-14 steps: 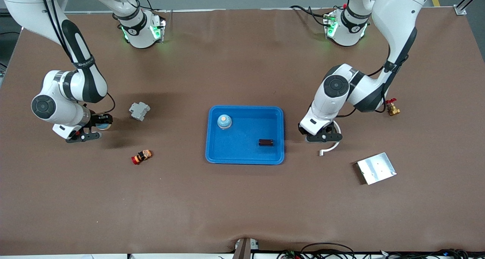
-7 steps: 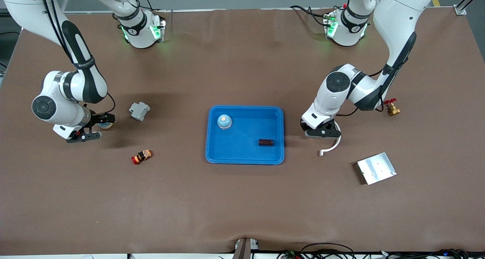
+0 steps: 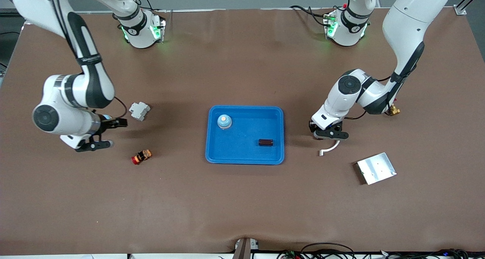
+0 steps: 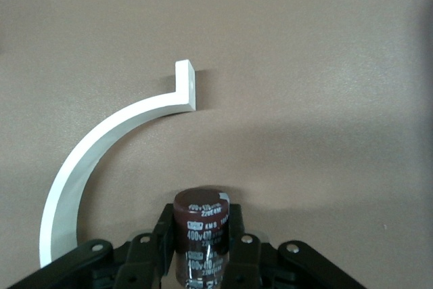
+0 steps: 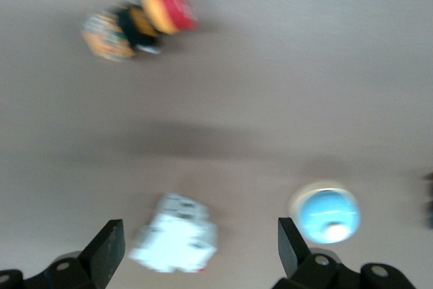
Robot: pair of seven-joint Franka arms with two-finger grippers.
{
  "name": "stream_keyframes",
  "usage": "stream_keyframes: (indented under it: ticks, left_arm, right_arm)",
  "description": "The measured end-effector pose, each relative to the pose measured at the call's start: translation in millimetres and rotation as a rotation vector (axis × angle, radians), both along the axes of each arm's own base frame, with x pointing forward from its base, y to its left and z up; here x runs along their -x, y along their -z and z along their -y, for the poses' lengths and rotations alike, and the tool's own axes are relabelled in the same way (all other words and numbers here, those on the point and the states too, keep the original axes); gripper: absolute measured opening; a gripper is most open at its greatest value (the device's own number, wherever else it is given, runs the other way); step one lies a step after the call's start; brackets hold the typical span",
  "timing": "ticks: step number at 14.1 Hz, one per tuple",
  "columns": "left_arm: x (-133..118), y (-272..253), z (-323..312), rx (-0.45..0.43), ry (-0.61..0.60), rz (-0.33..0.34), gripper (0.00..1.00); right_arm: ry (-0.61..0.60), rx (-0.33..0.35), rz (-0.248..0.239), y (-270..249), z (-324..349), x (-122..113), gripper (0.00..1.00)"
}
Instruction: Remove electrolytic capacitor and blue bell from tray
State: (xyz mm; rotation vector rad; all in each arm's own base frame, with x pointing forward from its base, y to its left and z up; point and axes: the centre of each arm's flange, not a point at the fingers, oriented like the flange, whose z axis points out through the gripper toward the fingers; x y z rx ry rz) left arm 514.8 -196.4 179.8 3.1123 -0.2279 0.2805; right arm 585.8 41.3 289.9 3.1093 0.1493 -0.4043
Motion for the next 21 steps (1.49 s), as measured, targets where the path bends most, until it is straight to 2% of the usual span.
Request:
stream_keyframes:
  ticks: [2, 5, 8, 11, 13, 16, 20, 21]
  left_arm:
    - [0, 0, 0, 0.0, 0.0, 0.0, 0.34]
    - [0, 0, 0, 0.0, 0.0, -0.001, 0.34]
    - [-1, 2, 0, 0.001, 0.0, -0.002, 0.34]
    - [-2, 3, 0, 0.002, 0.0, -0.004, 0.34]
    - [-4, 5, 0, 0.004, -0.002, -0.006, 0.34]
    - [-4, 5, 0, 0.004, -0.003, -0.007, 0.34]
    - [-4, 5, 0, 0.004, -0.004, -0.007, 0.34]
    - [-4, 6, 1, 0.006, -0.005, -0.009, 0.39]
  right_arm:
    - [0.07, 0.016, 0.018, -9, -63, 1, 1.0]
    - [0.154, 0.007, 0.033, -18, -154, 15, 1.0]
    - [0.227, 0.01, 0.056, -24, -221, 19, 1.0]
    - [0.27, 0.018, 0.081, -8, -283, 19, 1.0]
    - [0.288, 0.02, 0.103, 14, -318, 26, 1.0]
    - [0.303, 0.026, 0.111, 44, -355, 43, 1.0]
    - [0.292, 0.038, 0.124, 54, -389, 57, 1.0]
    - [0.285, 0.045, 0.13, 57, -393, 59, 1.0]
